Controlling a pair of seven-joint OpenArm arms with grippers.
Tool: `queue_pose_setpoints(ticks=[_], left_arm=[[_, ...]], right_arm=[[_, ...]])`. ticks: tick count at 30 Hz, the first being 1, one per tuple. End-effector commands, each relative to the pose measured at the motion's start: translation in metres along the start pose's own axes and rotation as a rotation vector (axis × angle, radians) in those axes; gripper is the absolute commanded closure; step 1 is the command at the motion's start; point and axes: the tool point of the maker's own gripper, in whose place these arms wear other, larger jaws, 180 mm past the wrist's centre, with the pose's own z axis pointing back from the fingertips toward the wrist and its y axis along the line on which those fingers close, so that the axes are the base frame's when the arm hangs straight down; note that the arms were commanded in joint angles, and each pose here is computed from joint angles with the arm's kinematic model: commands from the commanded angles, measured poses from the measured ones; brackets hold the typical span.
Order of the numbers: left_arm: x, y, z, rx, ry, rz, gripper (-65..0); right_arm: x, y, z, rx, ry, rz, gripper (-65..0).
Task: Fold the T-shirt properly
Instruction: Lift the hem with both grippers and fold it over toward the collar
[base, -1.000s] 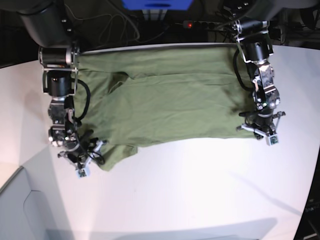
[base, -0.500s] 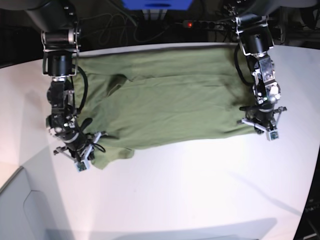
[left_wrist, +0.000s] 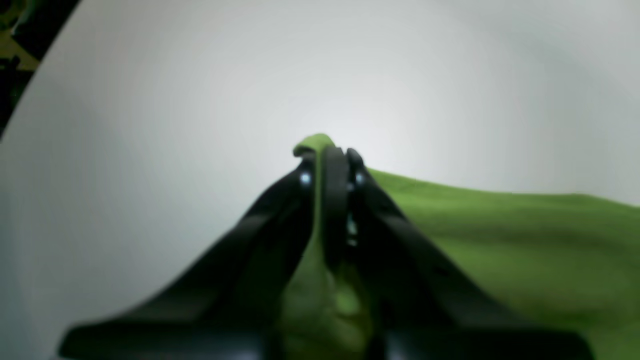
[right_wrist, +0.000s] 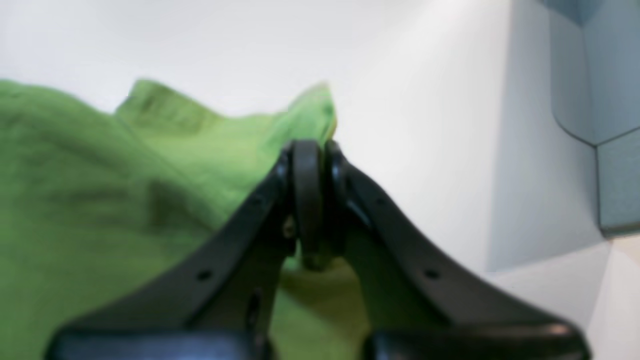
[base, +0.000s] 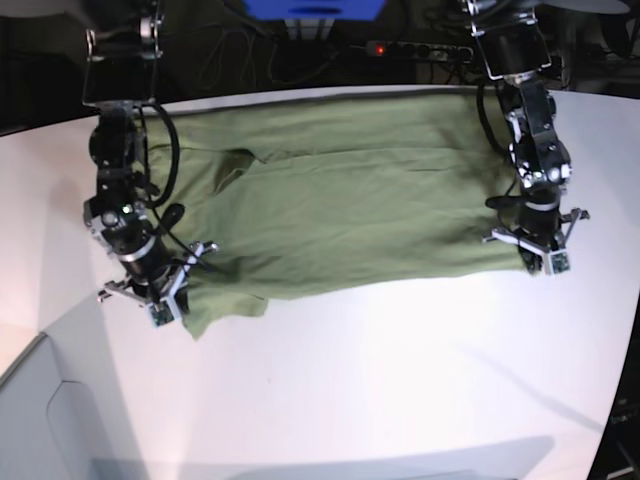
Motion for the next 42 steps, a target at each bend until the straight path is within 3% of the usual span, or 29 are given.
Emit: queue_pose_setpoints(ticks=[1,15,27,42], left_arm=[[0.016,0.006,0.003,0.011,-0.051,-0.01,0.0],[-0.019,0.01,0.022,0.009,0.011,-0.043,0.0],[-0.022,0.013,0.038,0.006,0.007,-0.075,0.0],[-0.032,0.015,0.049,0.004,0.027,-0.095,0.0]], right_arm=[[0.013,-0.004,0.005,-0.005,-0.043,0.02,-0.1],[-0.026,0.003,0.031,-0.003,0.017,0.036,-0.1],[-0.048,-0.017,0.038,-0.052,0.065,0.003,-0.1],[-0.074,-0.005,0.047,-0.029,0.121,-0.007,-0.1]])
